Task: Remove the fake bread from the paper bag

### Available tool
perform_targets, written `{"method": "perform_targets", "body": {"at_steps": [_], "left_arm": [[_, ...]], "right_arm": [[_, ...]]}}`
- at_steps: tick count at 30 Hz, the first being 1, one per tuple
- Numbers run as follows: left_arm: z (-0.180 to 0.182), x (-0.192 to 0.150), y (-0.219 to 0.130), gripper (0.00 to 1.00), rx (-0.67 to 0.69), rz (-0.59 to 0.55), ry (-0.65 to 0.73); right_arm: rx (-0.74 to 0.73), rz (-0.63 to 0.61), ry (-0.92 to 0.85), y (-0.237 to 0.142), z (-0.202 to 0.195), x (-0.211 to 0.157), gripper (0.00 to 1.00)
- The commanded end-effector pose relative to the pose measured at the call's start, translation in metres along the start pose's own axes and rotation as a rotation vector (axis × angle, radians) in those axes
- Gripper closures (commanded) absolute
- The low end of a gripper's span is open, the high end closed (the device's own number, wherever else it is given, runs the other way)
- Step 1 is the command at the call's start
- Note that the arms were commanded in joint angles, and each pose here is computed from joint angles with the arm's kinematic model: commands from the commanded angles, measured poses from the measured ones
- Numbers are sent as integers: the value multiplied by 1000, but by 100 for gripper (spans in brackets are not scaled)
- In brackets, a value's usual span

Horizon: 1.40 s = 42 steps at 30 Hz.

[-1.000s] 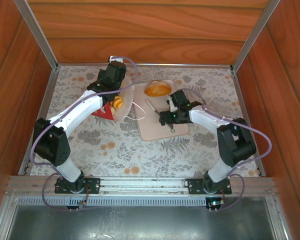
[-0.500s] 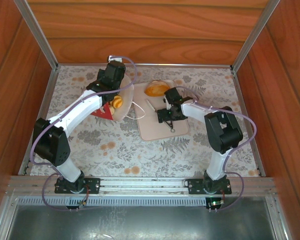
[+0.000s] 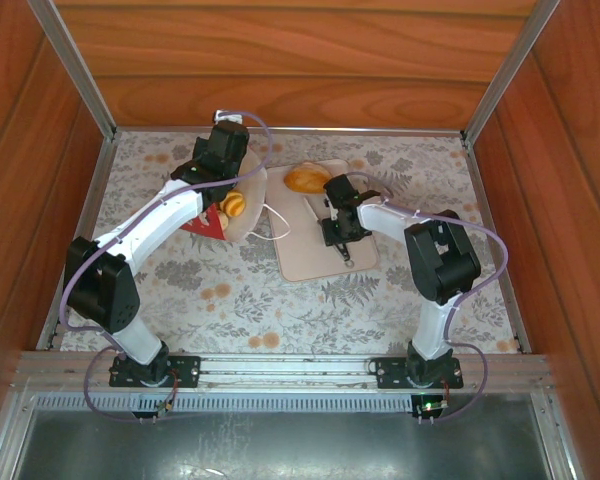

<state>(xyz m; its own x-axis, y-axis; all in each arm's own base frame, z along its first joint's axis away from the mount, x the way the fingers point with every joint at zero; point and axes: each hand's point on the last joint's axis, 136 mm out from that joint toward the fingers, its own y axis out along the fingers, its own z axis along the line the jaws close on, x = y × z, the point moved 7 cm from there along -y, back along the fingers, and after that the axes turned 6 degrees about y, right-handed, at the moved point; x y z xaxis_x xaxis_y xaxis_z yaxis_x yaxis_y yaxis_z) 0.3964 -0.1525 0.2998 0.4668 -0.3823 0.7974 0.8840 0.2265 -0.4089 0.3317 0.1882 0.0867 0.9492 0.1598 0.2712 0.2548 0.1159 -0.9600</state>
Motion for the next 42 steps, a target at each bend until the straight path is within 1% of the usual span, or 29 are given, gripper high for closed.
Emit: {"method": "perform_targets", "body": {"at_steps": [1,5,12,14,19,22,25,30,36,42], "left_arm": [[18,17,-15,100,18,-64,-83],[19,18,-15,100,17,-66,-84],[20,18,-17,100,17,-69,-87],[20,18,-17,100,16,-70,-87],[20,18,-18,100,15,-71,-86],[21,18,-18,100,17,-72,-86],[22,19,-19,100,20,-75,-89],[22,19,-19,100,18,-76,-92],[21,18,-19,100,11,-74,-95],[21,18,-20,100,3,-78,-96]], "right_arm": [[-111,103,5,-2,-13,-20,57],[-140,122,1,-10,-16,-23,61],[-205,156,20,-27,-21,-21,74],[-215,159,29,-33,-21,-19,75],[-213,142,37,-50,-20,-12,74],[-209,157,46,-57,-18,-12,75],[-198,189,76,-65,-18,-17,75],[-145,192,110,-73,-12,-30,74],[-118,171,130,-57,-9,-45,68],[-145,140,159,-34,-12,-55,65]]}}
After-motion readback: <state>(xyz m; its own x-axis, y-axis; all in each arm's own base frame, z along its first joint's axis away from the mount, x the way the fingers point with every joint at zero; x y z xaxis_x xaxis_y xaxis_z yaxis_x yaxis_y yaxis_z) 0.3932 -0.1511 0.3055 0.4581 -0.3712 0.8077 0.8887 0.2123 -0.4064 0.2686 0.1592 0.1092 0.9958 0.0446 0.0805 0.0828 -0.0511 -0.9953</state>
